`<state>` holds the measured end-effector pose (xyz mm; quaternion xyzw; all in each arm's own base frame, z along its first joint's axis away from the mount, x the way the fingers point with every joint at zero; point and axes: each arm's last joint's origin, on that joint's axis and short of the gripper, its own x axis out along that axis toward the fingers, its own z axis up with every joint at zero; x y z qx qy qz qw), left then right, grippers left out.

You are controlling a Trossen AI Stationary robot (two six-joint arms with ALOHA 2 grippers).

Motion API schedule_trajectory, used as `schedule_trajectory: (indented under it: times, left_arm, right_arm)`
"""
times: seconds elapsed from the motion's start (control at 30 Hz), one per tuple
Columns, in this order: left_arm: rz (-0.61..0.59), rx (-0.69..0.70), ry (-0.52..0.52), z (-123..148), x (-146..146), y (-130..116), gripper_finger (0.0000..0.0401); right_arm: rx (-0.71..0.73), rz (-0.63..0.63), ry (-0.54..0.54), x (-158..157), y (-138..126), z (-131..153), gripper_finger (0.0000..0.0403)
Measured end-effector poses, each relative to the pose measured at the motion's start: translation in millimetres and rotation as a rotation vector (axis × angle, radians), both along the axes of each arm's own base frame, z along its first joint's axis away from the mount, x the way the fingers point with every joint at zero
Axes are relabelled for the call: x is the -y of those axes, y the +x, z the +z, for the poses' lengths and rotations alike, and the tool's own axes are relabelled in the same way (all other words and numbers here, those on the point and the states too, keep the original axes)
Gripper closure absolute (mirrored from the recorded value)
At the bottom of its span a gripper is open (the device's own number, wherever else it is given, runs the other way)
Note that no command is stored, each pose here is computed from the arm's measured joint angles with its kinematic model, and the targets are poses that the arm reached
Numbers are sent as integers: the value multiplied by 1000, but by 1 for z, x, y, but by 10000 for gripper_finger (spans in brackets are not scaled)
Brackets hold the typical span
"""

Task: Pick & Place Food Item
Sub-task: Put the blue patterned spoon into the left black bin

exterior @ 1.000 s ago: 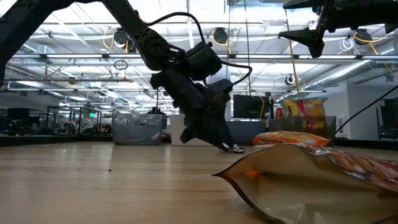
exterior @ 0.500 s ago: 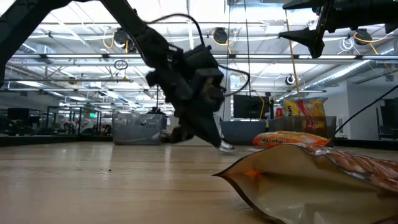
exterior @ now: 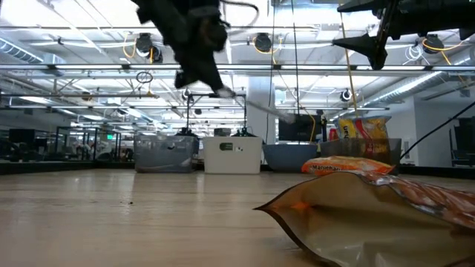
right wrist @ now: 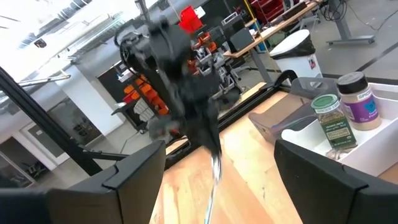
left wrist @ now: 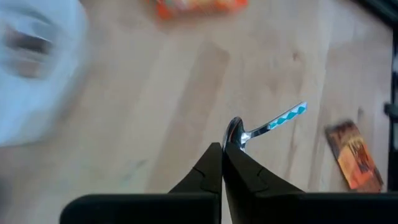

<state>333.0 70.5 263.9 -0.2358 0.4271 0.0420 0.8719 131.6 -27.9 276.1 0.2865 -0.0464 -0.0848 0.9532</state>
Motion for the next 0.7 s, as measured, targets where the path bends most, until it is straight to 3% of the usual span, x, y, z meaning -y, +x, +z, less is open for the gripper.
schedule_trajectory:
  times: [0.17, 0.33, 0.7]
  left_arm:
    - [79, 63, 80, 41, -1, -32, 397]
    - [120, 122, 96, 62, 4, -48, 397]
    - [85, 64, 223, 101, 13, -36, 398]
  right_arm:
    - [-42, 75, 27, 0, 9, -5, 110]
    - [-176, 216, 91, 1, 36, -26, 110]
    - [-119, 347, 192, 11, 96, -57, 110]
